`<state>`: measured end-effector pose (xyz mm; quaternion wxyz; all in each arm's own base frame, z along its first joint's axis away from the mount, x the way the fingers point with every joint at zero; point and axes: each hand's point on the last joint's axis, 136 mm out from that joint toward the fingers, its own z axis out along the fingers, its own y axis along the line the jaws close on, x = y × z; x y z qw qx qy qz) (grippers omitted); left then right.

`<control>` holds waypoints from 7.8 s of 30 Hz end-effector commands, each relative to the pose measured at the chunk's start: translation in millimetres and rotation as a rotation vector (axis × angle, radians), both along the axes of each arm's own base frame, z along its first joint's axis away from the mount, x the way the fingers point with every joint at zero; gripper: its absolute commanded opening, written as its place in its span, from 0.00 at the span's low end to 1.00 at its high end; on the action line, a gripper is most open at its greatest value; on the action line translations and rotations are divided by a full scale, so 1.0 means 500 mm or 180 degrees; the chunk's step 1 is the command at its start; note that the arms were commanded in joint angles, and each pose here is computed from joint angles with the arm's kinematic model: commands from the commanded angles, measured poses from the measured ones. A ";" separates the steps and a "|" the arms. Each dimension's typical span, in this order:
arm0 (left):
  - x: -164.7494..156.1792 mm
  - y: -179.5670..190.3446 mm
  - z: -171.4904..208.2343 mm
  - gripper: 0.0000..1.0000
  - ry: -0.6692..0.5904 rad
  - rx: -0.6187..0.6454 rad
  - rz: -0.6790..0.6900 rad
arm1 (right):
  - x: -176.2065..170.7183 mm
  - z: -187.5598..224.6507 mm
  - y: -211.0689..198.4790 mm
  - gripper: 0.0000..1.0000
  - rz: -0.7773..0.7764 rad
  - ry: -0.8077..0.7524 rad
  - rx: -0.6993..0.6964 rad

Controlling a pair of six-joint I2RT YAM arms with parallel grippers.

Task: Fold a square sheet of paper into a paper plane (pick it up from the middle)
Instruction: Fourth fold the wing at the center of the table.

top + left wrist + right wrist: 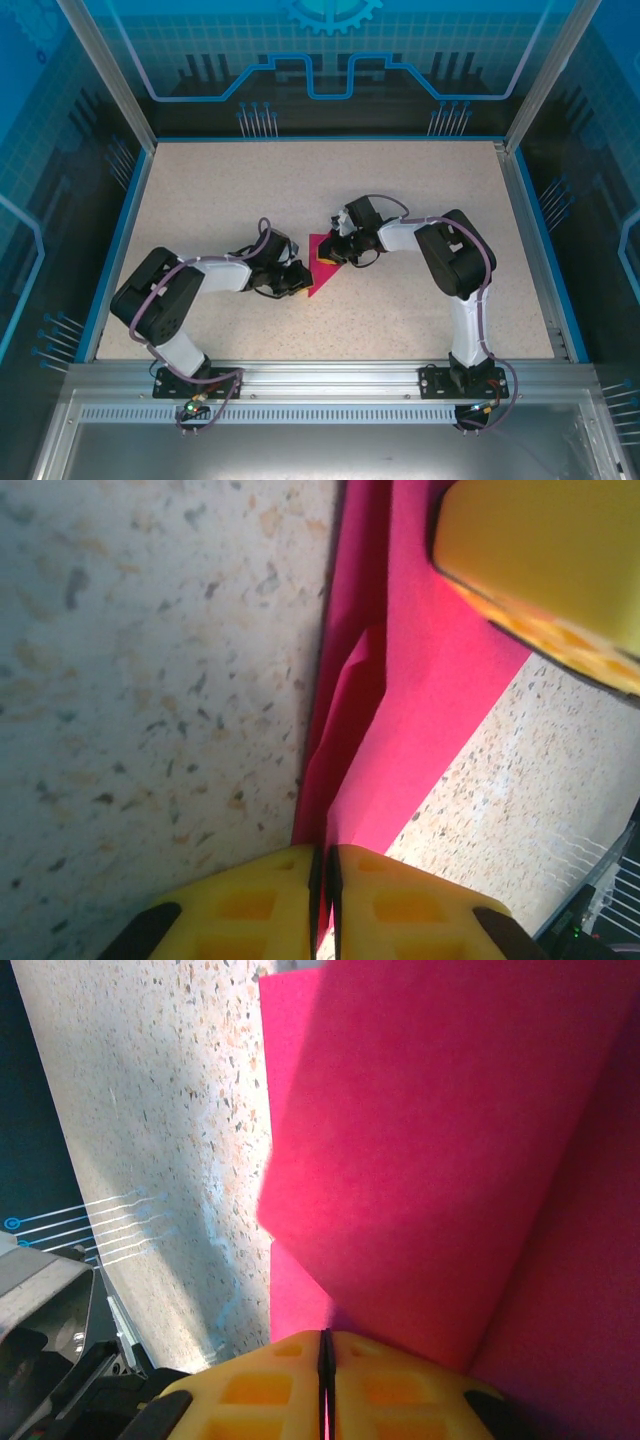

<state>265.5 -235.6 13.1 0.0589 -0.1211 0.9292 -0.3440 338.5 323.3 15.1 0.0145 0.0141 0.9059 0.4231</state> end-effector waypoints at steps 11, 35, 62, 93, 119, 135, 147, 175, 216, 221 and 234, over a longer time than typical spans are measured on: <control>-0.061 0.040 -0.033 0.06 0.0305 0.0502 -0.0055 | -0.018 -0.069 -0.034 0.10 -0.0096 0.0214 -0.0296; -0.032 0.006 0.110 0.18 -0.0167 0.0214 0.0014 | -0.027 -0.095 -0.045 0.10 -0.0107 0.0298 -0.0431; -0.042 0.017 -0.048 0.15 0.0301 0.0482 0.0142 | -0.036 -0.106 -0.047 0.09 -0.0094 0.0350 -0.0438; -0.097 0.036 0.034 0.17 0.0148 0.0532 -0.0237 | -0.037 -0.110 -0.053 0.09 -0.0110 0.0374 -0.0480; -0.082 0.013 -0.035 0.19 0.0461 0.0449 -0.0014 | -0.039 -0.112 -0.055 0.09 -0.0098 0.0399 -0.0500; -0.102 0.022 -0.015 0.20 0.0499 0.0559 -0.0226 | -0.040 -0.110 -0.057 0.09 -0.0097 0.0403 -0.0517; 0.007 -0.013 0.097 0.19 -0.0230 0.0202 0.0206 | -0.038 -0.113 -0.056 0.09 -0.0112 0.0406 -0.0525; -0.020 0.069 -0.074 0.05 0.0200 0.0979 0.0541 | 0.007 0.020 -0.013 0.06 0.0066 -0.0080 -0.0118; -0.055 0.068 -0.110 0.00 0.0415 0.0999 0.0334 | 0.124 -0.043 -0.106 0.02 -0.0225 -0.0266 -0.0558; -0.057 0.067 -0.109 0.00 0.0420 0.0990 0.0312 | 0.134 -0.057 -0.125 0.02 -0.0298 -0.0226 -0.0579; -0.055 0.062 -0.105 0.00 0.0410 0.0946 0.0304 | 0.181 -0.049 -0.165 0.02 -0.0444 -0.0269 -0.0572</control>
